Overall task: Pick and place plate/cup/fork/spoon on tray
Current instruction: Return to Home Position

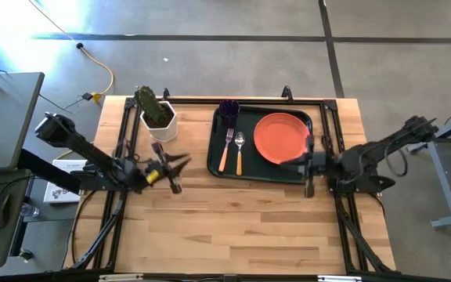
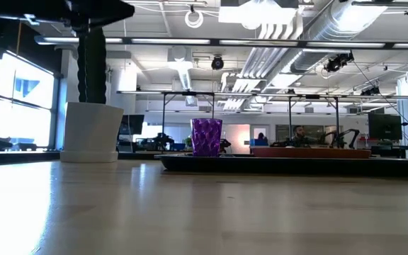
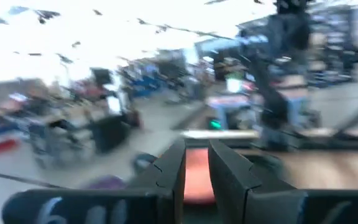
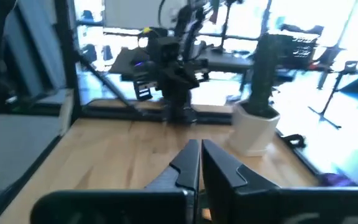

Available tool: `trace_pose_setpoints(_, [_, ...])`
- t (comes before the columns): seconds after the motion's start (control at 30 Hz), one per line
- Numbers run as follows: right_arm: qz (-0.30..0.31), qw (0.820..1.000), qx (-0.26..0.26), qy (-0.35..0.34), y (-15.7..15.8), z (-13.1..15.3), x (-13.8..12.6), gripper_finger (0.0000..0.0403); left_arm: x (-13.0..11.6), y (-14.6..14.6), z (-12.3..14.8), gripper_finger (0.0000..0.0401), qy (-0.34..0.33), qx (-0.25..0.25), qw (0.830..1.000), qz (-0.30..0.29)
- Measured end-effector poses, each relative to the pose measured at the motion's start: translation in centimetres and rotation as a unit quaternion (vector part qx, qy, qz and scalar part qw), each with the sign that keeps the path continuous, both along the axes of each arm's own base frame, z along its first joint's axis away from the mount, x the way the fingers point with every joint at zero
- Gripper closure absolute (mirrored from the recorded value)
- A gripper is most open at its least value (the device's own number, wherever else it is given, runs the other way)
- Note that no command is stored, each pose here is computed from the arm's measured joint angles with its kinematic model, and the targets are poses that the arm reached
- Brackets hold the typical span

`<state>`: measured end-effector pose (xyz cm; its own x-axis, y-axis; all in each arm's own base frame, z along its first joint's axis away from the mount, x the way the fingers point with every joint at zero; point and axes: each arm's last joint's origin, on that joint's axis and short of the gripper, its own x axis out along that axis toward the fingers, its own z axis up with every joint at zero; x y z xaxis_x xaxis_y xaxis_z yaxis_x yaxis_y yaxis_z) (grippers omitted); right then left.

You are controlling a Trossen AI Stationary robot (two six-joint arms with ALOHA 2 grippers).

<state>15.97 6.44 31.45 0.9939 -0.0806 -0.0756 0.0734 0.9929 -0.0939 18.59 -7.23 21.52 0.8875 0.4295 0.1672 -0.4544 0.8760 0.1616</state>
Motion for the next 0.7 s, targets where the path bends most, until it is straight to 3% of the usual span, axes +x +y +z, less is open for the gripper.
trace_pose_setpoints(0.07, [-0.018, 1.0, 0.004, -0.007, -0.9, 0.5, -1.1, 0.0399, -0.4, 1.0, 1.2, 0.0351, -0.02, 0.016, 1.0, 0.001])
trace_pose_setpoints(0.17, [-0.019, 1.0, 0.022, -0.005, -2.0, 0.7, -2.6, 0.04, -0.9, 2.4, 2.0, 0.0362, -0.052, 0.025, 0.996, -0.069])
trace_pose_setpoints(0.23, [-0.008, 1.0, 0.03, 0.005, -2.5, 0.6, -3.5, 0.0401, -1.0, 3.2, 1.6, 0.037, -0.048, 0.025, 0.992, -0.111])
trace_pose_setpoints(0.33, [-0.004, 0.999, 0.054, 0.005, -2.7, 0.1, -4.2, 0.0402, -1.2, 4.6, 0.5, 0.0384, -0.034, 0.001, 0.991, -0.126])
trace_pose_setpoints(0.53, [0.019, 0.998, 0.048, -0.039, -1.9, -4.5, -3.4, 0.0403, -1.5, 6.5, -1.3, 0.04, -0.017, -0.022, 0.991, -0.134])
trace_pose_setpoints(0.7, [0.052, 0.988, 0.025, -0.14, -2.4, -8.0, -2.9, 0.0403, -1.5, 8.2, -1.4, 0.04, -0.02, -0.028, 0.99, -0.14])
